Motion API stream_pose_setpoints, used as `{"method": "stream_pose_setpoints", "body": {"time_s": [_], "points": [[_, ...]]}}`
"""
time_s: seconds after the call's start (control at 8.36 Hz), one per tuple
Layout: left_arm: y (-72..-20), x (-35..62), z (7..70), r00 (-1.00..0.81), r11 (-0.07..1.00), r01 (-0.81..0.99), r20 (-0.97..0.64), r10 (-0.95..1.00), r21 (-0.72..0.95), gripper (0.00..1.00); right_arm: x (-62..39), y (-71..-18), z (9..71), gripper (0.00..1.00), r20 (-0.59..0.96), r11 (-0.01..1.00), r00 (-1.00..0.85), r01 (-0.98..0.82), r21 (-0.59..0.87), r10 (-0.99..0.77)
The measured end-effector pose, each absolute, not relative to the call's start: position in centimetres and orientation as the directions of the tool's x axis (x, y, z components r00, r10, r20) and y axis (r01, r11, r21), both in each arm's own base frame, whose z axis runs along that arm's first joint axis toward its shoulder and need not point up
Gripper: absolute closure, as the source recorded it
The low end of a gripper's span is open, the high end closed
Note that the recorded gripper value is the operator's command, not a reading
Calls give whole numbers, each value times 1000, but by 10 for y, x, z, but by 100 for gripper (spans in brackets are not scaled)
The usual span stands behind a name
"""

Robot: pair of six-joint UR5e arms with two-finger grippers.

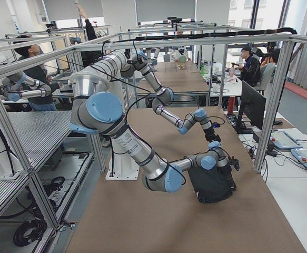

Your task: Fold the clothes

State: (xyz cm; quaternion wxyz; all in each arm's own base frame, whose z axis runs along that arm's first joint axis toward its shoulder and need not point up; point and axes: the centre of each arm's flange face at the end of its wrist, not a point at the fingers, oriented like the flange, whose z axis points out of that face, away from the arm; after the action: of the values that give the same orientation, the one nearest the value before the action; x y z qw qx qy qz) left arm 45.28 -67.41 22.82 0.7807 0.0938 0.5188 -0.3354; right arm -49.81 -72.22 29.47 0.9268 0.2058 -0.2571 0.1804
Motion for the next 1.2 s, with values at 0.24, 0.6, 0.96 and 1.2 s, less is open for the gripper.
{"method": "stream_pose_setpoints", "body": {"time_s": [0.24, 0.6, 0.96, 1.2], "points": [[-674, 451, 230, 236, 756, 623, -874, -425, -200, 6, -452, -752, 297, 5, 575, 807, 746, -543, 234, 335], [-677, 421, 237, 255, 767, 621, -883, -394, -163, 6, -363, -751, 359, 5, 570, 837, 764, -499, 225, 302], [-676, 331, 315, 447, 835, 547, -863, -237, 54, 6, -250, -749, 437, 5, 471, 912, 880, -239, 333, 59], [-674, 252, 387, 605, 858, 460, -788, -115, 228, 6, -179, -742, 492, 5, 369, 917, 923, -51, 397, -108]]}}
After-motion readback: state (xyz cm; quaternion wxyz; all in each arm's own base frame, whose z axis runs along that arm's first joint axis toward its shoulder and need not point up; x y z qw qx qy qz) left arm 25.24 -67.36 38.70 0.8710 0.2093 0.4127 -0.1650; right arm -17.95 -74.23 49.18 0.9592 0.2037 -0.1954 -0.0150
